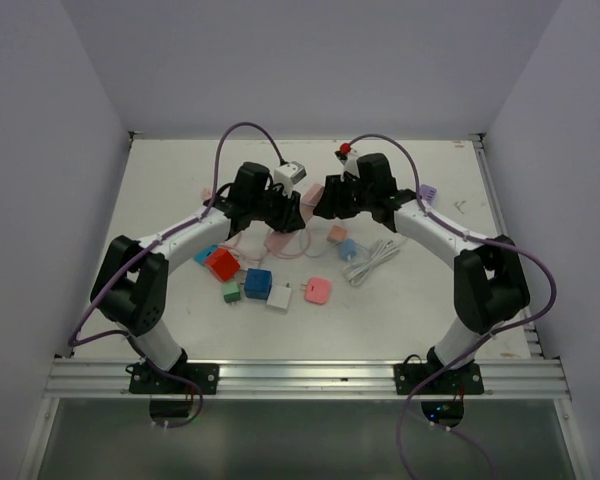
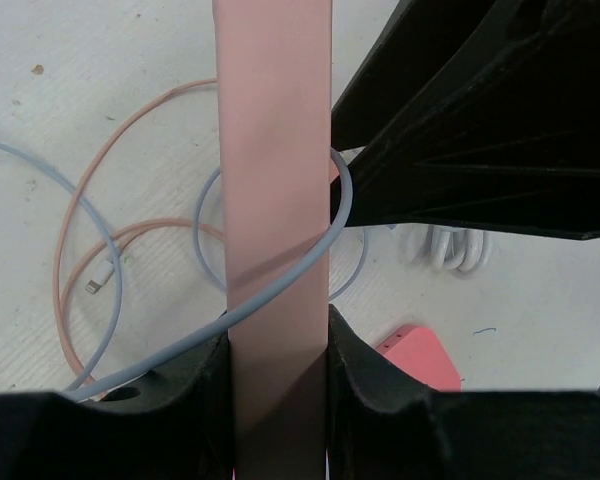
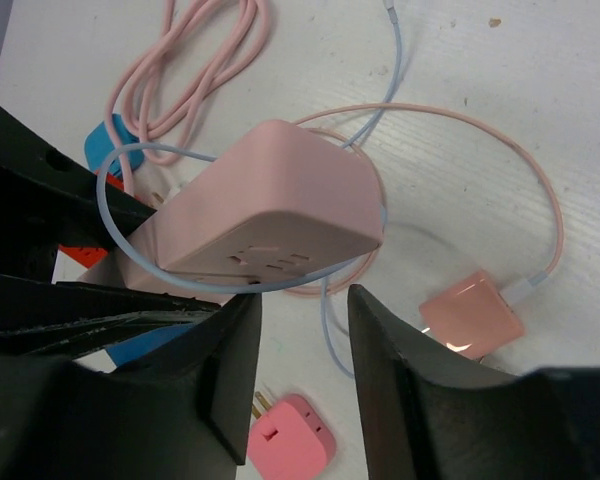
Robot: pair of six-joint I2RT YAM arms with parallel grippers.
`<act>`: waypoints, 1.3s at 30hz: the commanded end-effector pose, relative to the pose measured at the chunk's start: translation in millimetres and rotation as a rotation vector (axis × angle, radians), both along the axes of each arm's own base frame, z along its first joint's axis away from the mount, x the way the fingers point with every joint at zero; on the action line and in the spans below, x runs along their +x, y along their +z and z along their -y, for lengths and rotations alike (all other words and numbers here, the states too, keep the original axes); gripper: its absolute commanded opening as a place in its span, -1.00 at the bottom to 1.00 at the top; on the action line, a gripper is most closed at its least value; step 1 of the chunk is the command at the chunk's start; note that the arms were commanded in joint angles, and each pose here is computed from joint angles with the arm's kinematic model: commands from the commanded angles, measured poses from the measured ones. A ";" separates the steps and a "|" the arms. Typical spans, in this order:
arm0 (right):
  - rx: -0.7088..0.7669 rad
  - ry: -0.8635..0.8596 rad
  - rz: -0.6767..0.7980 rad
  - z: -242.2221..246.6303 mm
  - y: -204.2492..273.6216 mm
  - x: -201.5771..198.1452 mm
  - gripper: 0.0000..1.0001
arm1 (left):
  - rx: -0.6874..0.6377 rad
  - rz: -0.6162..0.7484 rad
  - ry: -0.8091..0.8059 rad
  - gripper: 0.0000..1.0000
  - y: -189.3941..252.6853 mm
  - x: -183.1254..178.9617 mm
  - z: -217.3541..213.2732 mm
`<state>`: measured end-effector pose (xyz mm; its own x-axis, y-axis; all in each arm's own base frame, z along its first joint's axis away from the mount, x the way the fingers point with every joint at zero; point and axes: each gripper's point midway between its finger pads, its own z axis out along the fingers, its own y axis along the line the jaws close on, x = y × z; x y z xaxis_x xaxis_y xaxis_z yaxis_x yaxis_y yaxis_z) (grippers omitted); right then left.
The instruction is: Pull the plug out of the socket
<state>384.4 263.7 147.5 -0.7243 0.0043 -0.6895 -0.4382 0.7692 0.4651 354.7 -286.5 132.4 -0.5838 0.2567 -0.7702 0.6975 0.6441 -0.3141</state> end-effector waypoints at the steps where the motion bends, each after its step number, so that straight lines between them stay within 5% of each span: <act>1: 0.046 0.009 0.084 -9.5 23.5 13.9 -0.17 | -0.077 0.075 -0.045 -1.00 40.5 1.4 14.4; 12: 0.043 -0.121 0.139 6.4 36.1 24.6 -0.70 | 0.008 -0.009 -0.020 -1.00 11.7 -9.4 0.5; 30: 0.000 -0.277 0.112 27.5 28.3 46.2 -0.69 | -0.001 -0.098 -0.194 -1.00 -1.5 -57.1 -1.9; 39: -0.013 -0.286 0.063 36.5 21.4 27.6 -0.46 | -0.050 0.064 0.061 -1.00 45.1 12.2 -24.0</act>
